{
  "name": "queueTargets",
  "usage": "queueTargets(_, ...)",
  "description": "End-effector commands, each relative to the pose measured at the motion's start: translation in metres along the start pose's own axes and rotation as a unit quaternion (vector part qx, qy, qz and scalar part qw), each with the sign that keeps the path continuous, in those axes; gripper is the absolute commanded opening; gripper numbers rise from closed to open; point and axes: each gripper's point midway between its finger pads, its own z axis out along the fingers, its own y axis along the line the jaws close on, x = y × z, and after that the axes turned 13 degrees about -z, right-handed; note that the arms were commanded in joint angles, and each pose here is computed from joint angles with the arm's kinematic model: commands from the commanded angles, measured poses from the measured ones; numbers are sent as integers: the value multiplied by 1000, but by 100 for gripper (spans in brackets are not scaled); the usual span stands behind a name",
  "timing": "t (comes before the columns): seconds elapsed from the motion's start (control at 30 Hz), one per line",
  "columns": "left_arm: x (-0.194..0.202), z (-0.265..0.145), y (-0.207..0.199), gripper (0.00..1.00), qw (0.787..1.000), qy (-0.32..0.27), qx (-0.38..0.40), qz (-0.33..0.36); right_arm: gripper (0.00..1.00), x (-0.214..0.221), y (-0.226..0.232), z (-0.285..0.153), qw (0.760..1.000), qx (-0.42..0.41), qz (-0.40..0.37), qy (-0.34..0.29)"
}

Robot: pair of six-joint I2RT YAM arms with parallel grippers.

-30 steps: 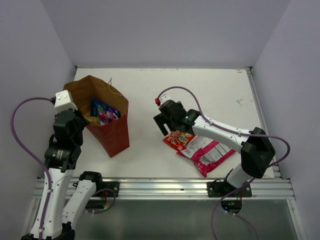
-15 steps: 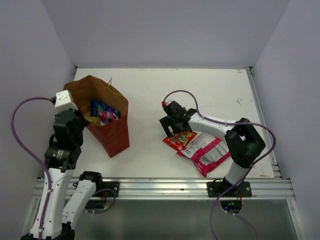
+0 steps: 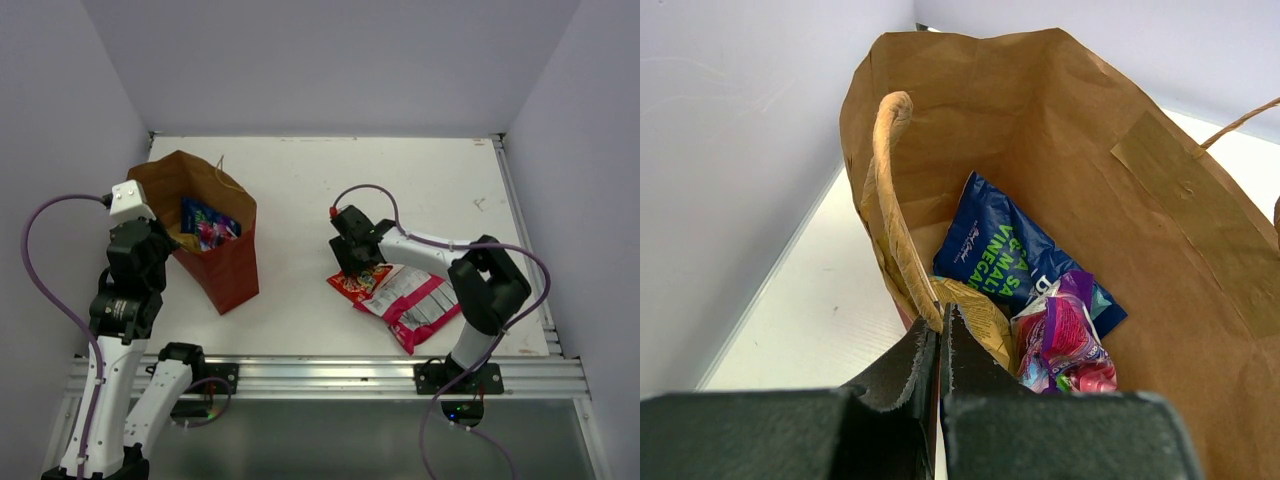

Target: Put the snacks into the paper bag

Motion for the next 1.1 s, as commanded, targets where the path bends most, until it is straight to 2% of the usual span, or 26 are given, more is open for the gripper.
queueTargets(0.0,-10,-1,-5,0,1000,-19,10,-5,62,13,4,-1,1000,-15,7,26)
queueTargets(0.07,-10,0,-6,0,1000,-18,10,-4,40,9,2,-8,1000,-12,10,19)
queueTargets(0.1,-10,0,-6,0,1000,-18,10,-4,40,7,0,-11,1000,-9,11,16)
queueTargets(0.23,-9,1,-6,0,1000,-15,10,-3,0,-11,-13,-41,1000,10,18,-17)
queueTargets(0.27,-9,1,-6,0,1000,-15,10,-3,0,-11,-20,-49,999,21,19,-16)
queueTargets(0.43,-9,1,-6,0,1000,-15,10,-4,0,-75,-45,-133,989,44,45,-137)
queueTargets(0.53,-9,1,-6,0,1000,-15,9,-4,0,-123,-52,-195,967,25,72,-241)
queueTargets(0.57,-8,2,-6,0,1000,-15,8,-4,0,-147,-52,-222,954,6,82,-289)
queueTargets(0.67,-8,2,-6,0,1000,-14,8,-3,0,-191,-46,-273,919,-42,99,-379)
queueTargets(0.8,-7,2,-5,0,1000,-13,6,-3,0,-239,-12,-305,887,-140,88,-432)
queueTargets(1.03,-6,3,-6,0,1000,-10,6,-1,0,-300,68,-317,850,-263,52,-454)
queueTargets(1.07,-7,3,-6,0,1000,-12,6,-2,0,-309,73,-331,839,-273,50,-468)
